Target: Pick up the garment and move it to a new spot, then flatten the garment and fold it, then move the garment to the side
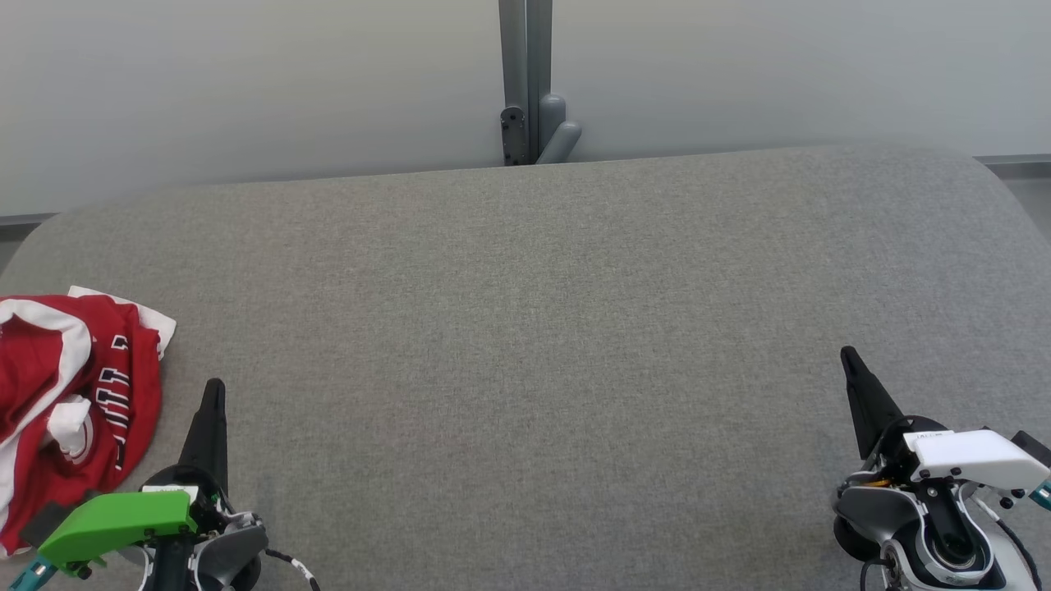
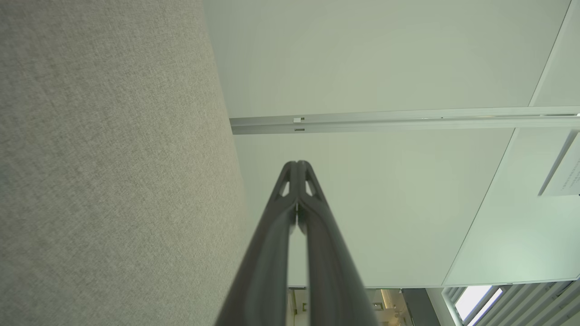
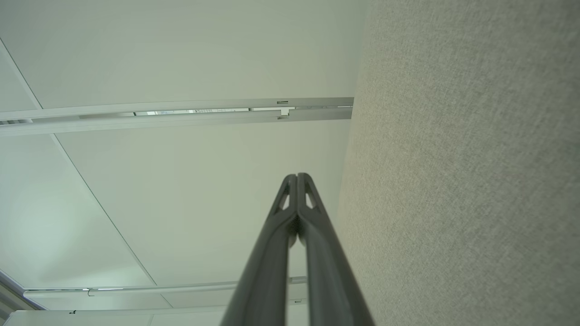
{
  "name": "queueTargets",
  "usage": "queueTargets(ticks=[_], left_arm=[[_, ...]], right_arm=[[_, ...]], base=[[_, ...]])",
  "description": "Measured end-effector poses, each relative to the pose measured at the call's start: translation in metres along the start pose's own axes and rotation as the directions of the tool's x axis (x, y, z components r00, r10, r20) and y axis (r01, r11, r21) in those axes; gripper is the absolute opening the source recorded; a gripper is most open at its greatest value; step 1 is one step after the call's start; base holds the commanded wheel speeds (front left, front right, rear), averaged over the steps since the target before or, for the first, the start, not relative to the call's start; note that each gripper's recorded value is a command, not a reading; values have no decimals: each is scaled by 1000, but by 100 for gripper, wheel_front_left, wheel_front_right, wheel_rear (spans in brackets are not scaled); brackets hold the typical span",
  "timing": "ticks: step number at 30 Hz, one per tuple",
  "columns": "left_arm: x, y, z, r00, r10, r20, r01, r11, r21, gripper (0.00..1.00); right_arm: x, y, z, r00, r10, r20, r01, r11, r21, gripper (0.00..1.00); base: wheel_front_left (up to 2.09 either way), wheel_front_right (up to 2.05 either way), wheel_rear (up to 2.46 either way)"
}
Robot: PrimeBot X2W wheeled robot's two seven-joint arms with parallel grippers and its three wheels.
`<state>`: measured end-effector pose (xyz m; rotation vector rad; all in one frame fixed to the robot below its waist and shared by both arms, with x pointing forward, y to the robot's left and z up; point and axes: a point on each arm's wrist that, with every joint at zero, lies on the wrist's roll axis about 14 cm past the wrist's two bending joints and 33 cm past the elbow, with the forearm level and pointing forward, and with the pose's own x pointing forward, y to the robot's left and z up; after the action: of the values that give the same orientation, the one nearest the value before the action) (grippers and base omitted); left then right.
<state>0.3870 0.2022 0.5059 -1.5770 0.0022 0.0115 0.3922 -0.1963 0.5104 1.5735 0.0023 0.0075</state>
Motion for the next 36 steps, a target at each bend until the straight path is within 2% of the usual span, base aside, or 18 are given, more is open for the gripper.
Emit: queueTargets(ticks=[36], left_arm=[[0,0,0,1000,0,0,0,1000,0,0]], right_arm=[[0,0,0,1000,0,0,0,1000,0,0]], base=[[0,0,0]])
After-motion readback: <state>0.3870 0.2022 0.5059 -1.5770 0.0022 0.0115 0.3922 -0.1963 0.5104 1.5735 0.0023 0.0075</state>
